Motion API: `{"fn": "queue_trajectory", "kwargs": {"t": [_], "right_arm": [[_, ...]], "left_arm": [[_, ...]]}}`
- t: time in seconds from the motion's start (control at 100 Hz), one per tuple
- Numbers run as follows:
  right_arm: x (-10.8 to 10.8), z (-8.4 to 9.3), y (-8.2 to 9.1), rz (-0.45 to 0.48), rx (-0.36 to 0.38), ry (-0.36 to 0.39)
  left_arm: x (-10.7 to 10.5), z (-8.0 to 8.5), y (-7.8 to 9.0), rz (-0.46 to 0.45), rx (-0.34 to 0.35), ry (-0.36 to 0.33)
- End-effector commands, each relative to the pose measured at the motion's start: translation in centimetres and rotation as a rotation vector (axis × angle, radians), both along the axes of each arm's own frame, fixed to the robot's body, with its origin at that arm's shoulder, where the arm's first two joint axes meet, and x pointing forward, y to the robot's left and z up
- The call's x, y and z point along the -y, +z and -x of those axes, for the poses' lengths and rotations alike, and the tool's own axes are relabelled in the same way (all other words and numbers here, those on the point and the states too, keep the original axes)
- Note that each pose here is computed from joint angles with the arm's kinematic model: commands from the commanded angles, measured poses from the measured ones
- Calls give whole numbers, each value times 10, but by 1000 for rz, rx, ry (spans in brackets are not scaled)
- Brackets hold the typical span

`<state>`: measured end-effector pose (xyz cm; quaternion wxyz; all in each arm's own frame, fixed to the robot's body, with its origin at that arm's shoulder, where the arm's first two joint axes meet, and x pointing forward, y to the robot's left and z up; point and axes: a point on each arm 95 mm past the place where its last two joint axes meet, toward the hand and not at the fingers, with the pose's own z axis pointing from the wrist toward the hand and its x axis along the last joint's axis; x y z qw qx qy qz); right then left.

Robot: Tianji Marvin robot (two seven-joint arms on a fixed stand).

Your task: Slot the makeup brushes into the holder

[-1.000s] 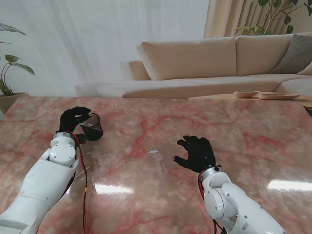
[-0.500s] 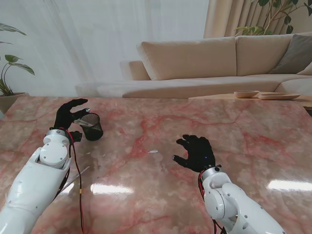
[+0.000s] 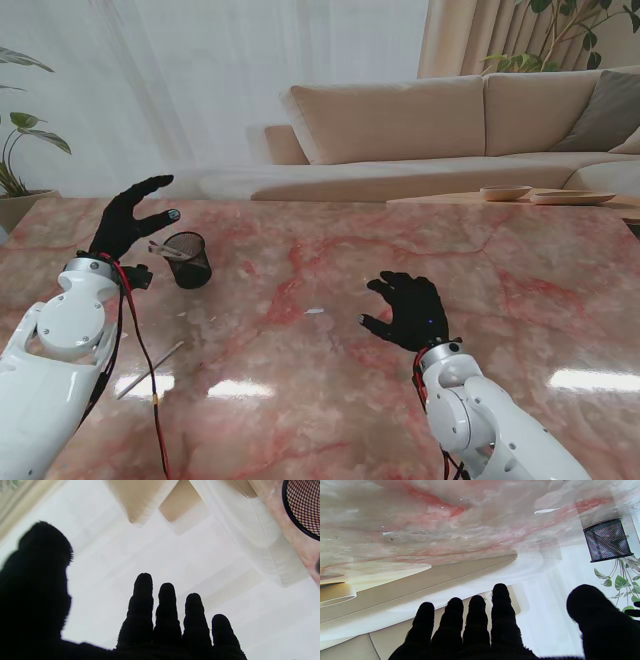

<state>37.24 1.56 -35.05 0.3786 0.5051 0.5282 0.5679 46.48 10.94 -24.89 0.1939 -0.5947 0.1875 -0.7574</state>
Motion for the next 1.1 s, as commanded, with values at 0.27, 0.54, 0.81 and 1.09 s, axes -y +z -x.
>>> {"fn": "queue_trajectory", "kwargs": {"t": [0.27, 0.54, 0.81, 1.09], "right_arm": [[10, 11, 10, -12, 35, -6], [15, 16, 16, -21, 56, -20], [13, 16, 16, -33, 65, -18], [7, 17, 22, -57, 78, -5]], "left_arm": [[-2, 52, 24, -185, -11, -136], [-5, 97, 22, -400, -101, -137], [-25, 134, 21, -636, -218, -55], [-28, 159, 13, -789, -341, 36]]}}
